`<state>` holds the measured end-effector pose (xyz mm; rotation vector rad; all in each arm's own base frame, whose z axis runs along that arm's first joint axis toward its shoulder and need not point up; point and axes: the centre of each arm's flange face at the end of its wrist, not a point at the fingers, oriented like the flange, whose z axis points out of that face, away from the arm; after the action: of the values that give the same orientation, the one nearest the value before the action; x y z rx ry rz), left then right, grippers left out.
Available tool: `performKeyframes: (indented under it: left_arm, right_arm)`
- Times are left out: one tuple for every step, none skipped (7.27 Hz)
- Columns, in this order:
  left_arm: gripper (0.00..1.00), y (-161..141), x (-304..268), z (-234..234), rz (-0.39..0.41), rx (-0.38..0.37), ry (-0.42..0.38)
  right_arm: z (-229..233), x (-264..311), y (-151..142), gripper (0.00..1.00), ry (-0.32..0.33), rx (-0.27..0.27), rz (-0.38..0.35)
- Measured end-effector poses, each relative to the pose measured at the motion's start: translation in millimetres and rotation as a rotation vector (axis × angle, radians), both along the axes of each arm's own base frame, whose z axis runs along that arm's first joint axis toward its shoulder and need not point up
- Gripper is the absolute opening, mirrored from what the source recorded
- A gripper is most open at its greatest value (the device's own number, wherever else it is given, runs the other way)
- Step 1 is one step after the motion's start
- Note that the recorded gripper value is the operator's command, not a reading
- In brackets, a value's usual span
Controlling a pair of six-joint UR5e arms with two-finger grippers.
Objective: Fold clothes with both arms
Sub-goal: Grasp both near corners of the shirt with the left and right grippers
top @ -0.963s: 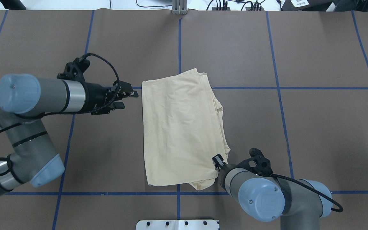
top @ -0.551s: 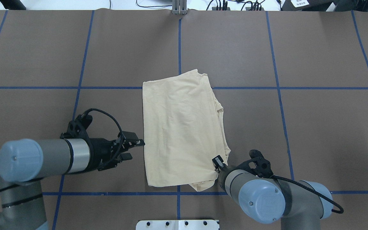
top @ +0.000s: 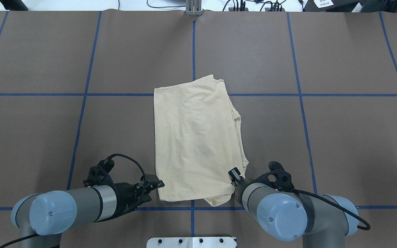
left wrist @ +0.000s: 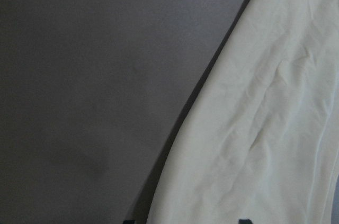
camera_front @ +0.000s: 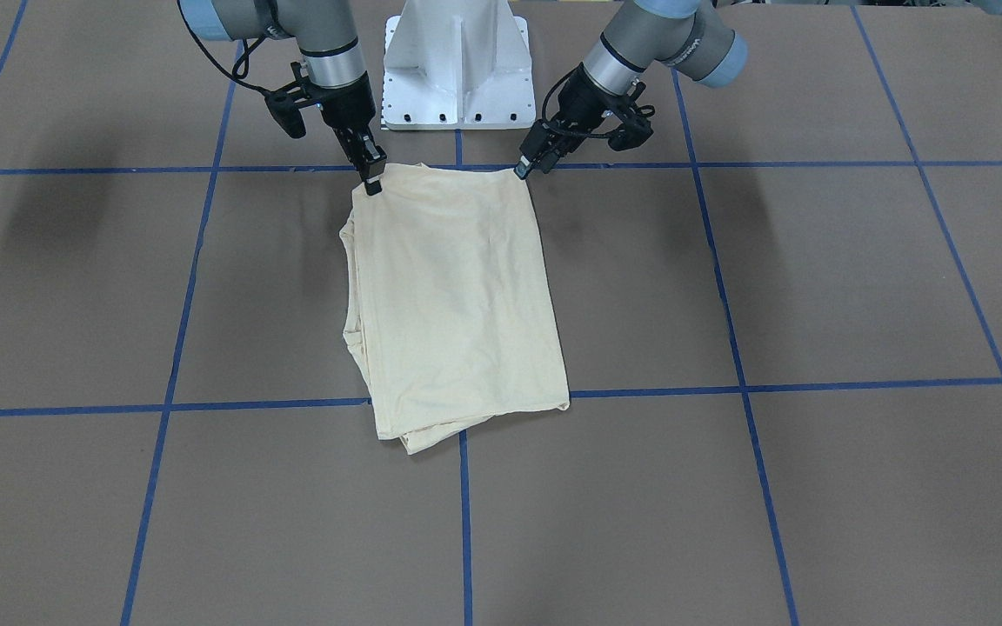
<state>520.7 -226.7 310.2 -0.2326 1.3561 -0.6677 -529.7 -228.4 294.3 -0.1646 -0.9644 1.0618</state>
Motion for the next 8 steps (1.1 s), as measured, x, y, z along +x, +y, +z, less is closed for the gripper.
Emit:
performKeyframes:
  left_arm:
    - [0.67, 8, 6, -2, 0.011, -0.012, 0.004]
    - [0.66, 13, 10, -1, 0.018, -0.018, 0.003]
    - [0.62, 15, 14, 0, 0.022, -0.020, 0.000]
    - [0.58, 15, 19, 1, 0.024, -0.022, -0.003]
    - [0.50, 15, 23, 1, 0.024, -0.022, -0.005]
    - [0.45, 15, 25, 0, 0.024, -0.022, -0.004]
    - [0.42, 14, 25, 0, 0.023, -0.022, -0.005]
    - [0.32, 14, 25, 1, 0.022, -0.022, -0.006]
  right_arm:
    - [0, 0, 0, 0.00, 0.001, 0.000, 0.000]
    - [1, 0, 0, 0.00, 0.001, 0.000, 0.000]
    - [1, 0, 0, 0.00, 0.002, 0.000, 0.000]
    - [1, 0, 0, 0.00, 0.002, 0.000, 0.000]
    - [1, 0, 0, 0.00, 0.001, 0.000, 0.000]
    - [0, 0, 0, 0.00, 0.000, 0.000, 0.000]
    - [1, 0, 0, 0.00, 0.000, 0.000, 0.000]
    - [0, 1, 0, 0.00, -0.001, 0.000, 0.000]
